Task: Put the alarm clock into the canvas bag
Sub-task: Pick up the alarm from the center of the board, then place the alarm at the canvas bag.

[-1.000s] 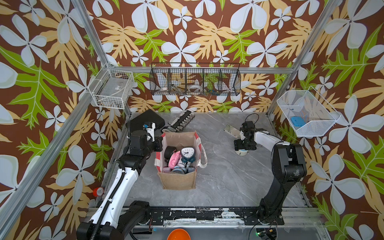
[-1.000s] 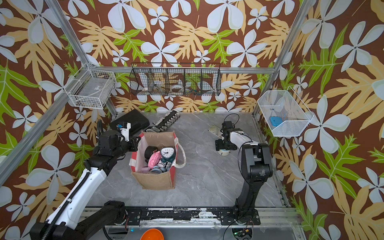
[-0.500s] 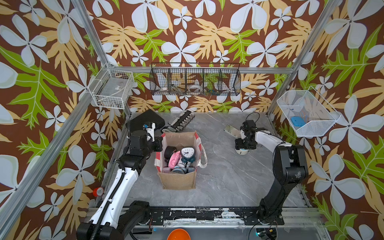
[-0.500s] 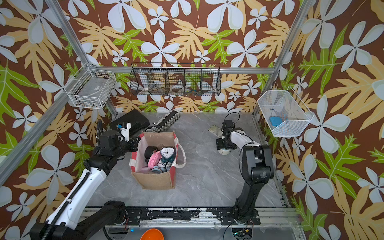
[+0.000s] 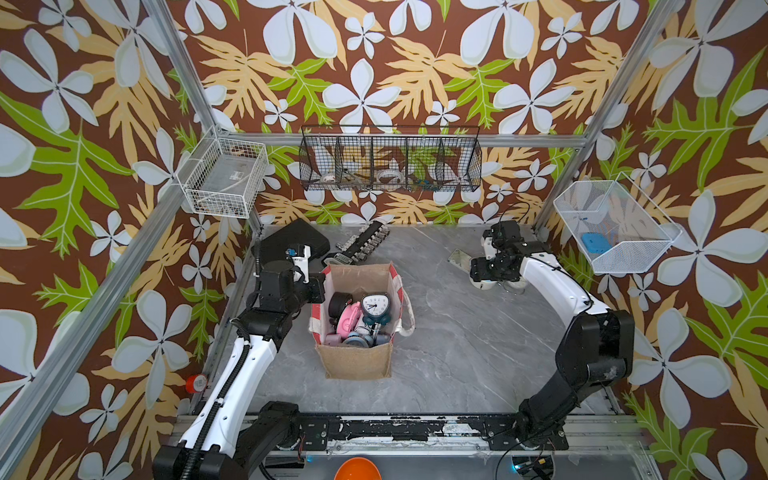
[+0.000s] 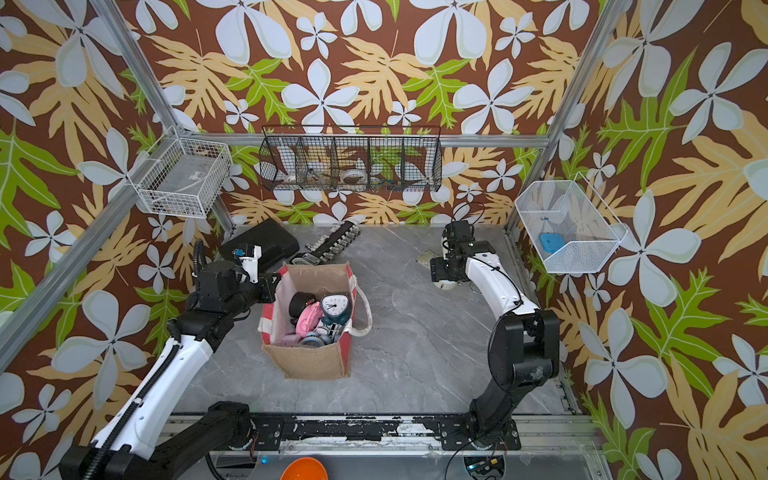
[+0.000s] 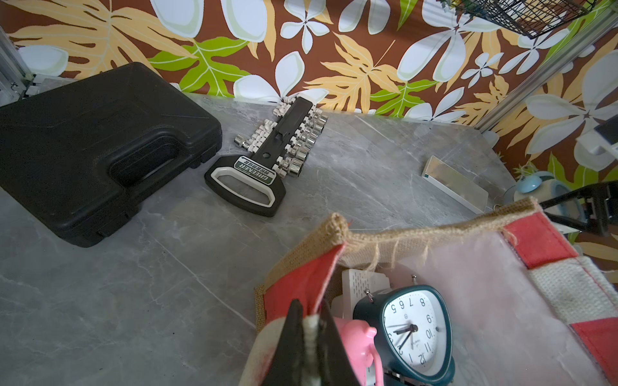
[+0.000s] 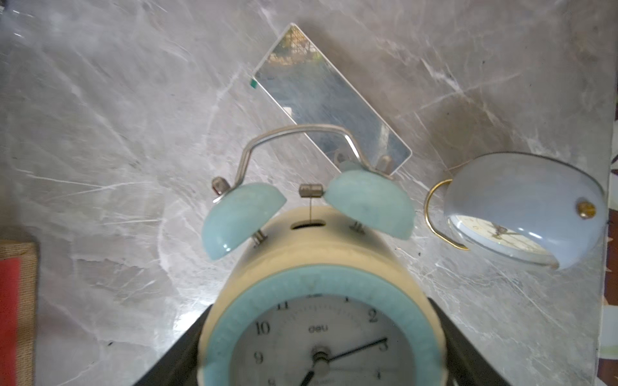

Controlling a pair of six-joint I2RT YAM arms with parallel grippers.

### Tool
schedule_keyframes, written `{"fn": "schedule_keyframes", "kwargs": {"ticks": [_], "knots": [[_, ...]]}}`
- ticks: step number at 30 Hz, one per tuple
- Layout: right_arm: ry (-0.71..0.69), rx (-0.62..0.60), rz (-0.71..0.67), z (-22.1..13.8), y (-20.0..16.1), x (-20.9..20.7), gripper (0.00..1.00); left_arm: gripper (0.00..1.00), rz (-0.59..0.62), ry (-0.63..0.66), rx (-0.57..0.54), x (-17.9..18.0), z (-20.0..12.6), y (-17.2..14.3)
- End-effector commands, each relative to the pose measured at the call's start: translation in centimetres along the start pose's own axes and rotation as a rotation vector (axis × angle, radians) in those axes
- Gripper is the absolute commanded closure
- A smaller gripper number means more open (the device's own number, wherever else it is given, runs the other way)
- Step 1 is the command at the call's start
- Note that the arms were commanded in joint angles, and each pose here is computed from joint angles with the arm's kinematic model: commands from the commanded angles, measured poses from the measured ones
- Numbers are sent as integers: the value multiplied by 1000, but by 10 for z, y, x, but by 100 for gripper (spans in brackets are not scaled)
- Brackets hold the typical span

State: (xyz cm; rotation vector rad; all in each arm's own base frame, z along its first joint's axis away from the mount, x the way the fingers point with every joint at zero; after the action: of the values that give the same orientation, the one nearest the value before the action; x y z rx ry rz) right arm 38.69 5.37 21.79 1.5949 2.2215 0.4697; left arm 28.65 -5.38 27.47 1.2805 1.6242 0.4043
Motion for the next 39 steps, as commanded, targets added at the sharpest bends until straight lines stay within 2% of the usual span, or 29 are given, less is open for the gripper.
{"fn": "schedule_keyframes", "kwargs": {"ticks": [1,10,21,30,39], "knots": [[-1,-36,-8,-24,12,9,28,100,16,-38,-74,-7,-2,14],[36,-216,-79,-96,52,54,30,100,15,-40,-74,-7,-2,14],[123,-365,-237,-157,83,151,32,100,13,-46,-72,-8,-1,14],[228,-392,-391,-168,88,243,32,100,14,-59,-73,-9,-2,14],[402,-358,-485,-147,79,319,34,100,16,-72,-77,-11,-3,14]]}}
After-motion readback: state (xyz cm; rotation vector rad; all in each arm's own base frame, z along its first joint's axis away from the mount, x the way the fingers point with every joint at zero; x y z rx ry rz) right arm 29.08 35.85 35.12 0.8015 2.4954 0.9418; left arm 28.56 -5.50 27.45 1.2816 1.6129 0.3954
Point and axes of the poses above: each gripper's point midway between its finger pads, its own z axis out along the fingers, its own x axis along the line the jaws close on, y = z × x, the point moved 6 cm from there along -z, back along the fingers, and after that the axes turned 14 degrees about -z, right-handed, at the moved point
